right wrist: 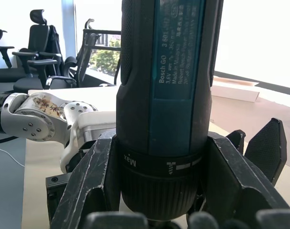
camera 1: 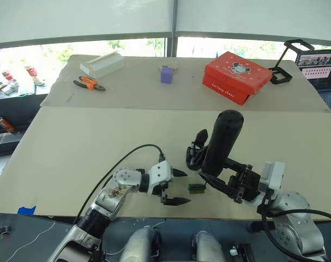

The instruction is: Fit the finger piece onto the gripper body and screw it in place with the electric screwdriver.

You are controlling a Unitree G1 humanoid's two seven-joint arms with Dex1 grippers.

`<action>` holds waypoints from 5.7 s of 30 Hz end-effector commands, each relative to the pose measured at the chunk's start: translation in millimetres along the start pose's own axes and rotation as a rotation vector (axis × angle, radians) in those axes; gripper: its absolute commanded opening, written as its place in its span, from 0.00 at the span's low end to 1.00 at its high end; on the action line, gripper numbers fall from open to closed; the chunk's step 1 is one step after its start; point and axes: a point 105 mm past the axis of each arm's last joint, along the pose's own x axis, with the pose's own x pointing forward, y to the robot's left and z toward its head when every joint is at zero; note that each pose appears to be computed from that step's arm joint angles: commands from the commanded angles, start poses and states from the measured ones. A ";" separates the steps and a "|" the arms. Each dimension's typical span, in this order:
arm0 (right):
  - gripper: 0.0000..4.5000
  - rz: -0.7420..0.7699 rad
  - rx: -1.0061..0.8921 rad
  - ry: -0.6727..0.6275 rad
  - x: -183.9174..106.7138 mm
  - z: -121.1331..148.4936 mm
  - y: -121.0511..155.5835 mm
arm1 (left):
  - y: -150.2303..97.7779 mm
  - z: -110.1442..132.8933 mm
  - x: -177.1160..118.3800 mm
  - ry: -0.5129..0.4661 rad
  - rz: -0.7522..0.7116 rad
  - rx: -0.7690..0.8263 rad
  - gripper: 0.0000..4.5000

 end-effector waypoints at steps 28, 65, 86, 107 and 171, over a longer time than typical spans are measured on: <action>0.43 -0.103 -0.166 -0.105 -13.3 79.8 -23.1 | 10.5 57.7 -50.6 -0.308 -0.004 0.073 1.00; 0.43 0.065 -0.075 -0.251 54.5 131.6 -57.2 | 49.7 70.2 -68.5 -0.400 0.284 0.034 1.00; 0.43 0.100 -0.041 -0.157 63.1 90.8 -60.1 | 34.1 44.7 -40.5 -0.312 0.214 0.031 1.00; 0.43 0.138 0.024 -0.111 61.3 68.1 -54.3 | 32.0 47.0 -30.6 -0.297 0.203 0.050 1.00; 0.43 0.135 0.096 -0.084 57.7 61.1 -55.1 | 27.8 47.2 -26.9 -0.280 0.188 0.046 1.00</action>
